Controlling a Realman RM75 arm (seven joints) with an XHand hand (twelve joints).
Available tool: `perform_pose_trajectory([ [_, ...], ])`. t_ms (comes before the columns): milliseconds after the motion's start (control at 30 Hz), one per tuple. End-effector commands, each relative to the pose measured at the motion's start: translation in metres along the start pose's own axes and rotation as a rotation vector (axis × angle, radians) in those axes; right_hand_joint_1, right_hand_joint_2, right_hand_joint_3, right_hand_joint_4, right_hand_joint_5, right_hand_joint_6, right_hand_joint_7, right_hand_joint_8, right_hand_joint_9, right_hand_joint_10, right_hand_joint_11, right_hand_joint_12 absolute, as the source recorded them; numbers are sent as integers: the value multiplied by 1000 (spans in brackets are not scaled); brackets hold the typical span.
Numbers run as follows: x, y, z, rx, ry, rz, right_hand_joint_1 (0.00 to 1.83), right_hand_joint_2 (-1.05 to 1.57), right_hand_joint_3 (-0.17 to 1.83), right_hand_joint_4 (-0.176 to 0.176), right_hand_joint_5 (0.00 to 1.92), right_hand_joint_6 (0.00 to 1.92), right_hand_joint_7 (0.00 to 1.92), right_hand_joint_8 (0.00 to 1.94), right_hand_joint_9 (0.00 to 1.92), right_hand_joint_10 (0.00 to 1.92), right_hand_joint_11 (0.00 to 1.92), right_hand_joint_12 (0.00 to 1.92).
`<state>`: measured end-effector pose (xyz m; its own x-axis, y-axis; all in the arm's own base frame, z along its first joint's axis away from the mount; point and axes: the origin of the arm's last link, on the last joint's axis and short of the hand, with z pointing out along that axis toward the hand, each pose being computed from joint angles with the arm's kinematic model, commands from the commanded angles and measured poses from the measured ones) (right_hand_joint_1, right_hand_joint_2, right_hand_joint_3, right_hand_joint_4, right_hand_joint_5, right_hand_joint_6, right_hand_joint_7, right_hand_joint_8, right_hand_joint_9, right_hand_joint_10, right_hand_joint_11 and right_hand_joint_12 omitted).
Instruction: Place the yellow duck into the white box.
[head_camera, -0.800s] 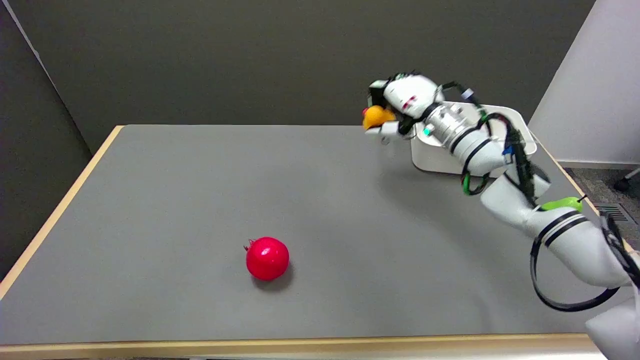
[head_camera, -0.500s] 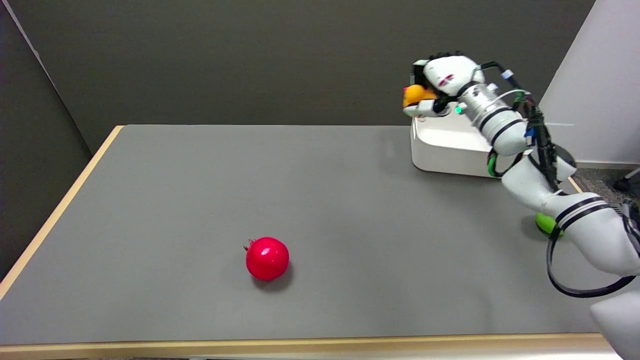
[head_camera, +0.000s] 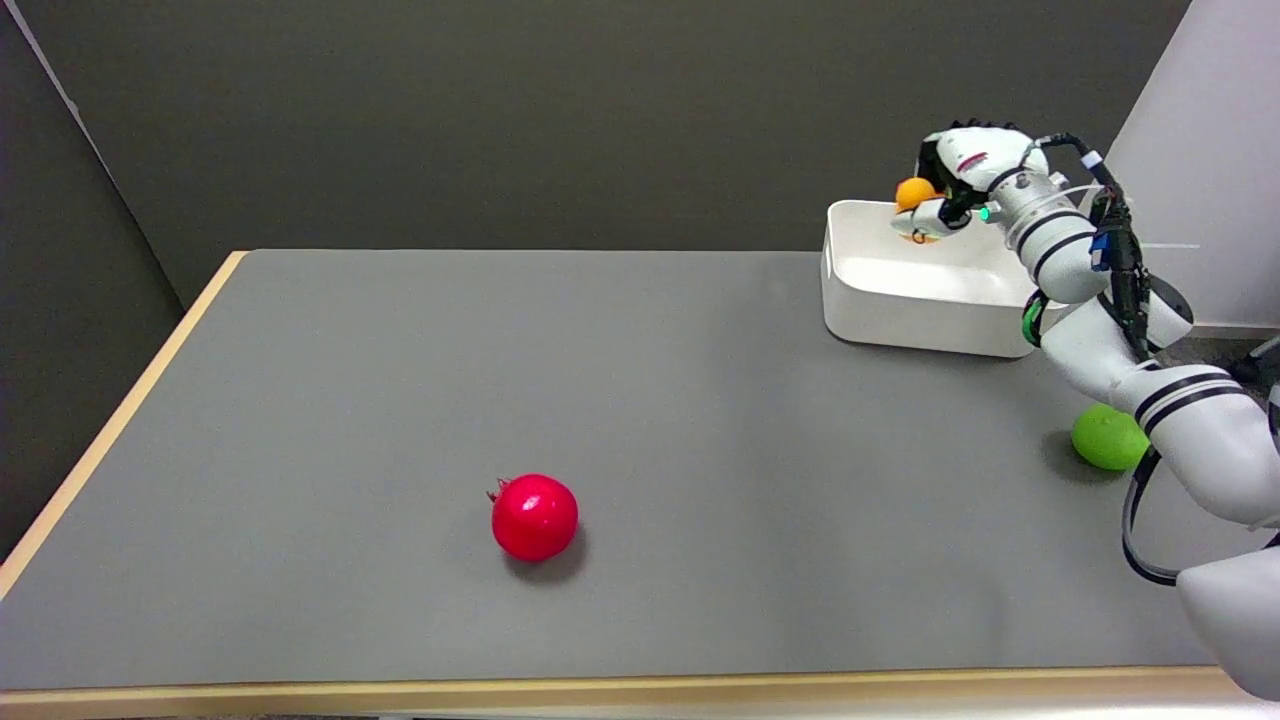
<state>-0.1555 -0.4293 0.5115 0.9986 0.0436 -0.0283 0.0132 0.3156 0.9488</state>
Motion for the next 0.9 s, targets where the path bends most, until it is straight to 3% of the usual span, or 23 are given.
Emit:
perform_pose_trajectory([
  [33, -35, 36, 2, -134, -102, 255, 972, 1099, 324, -121, 358, 1257, 609, 1063, 523, 1209, 369, 1677],
  [67, -37, 37, 2, -133, -103, 272, 575, 742, 863, -10, 147, 535, 186, 360, 122, 726, 82, 1191],
  [100, -39, 37, 2, -130, -103, 290, 486, 658, 982, 18, 82, 356, 62, 182, 22, 545, 12, 1051],
  [200, -44, 36, 1, -121, -111, 303, 455, 632, 943, 13, 28, 238, -1, 35, -1, 210, -1, 896],
  [367, -50, 31, -1, -108, -118, 370, 397, 615, 913, 20, 29, 161, -1, -1, -1, -1, -1, 722],
  [533, -47, 25, -7, -42, -57, 530, 353, 621, 805, 18, -1, 81, -1, -1, -1, -1, -1, 659],
  [600, -41, 23, -12, 19, 28, 642, 348, 662, 694, 17, -1, 51, -1, -1, -1, -1, -1, 577],
  [800, -31, 23, -36, 100, 266, 925, 330, 715, 698, -15, -1, 1, -1, -1, -1, -1, -1, 13],
  [900, -32, 23, -53, 90, 342, 986, 316, 708, 850, -30, 17, 36, -1, -1, -1, -1, -1, 48],
])
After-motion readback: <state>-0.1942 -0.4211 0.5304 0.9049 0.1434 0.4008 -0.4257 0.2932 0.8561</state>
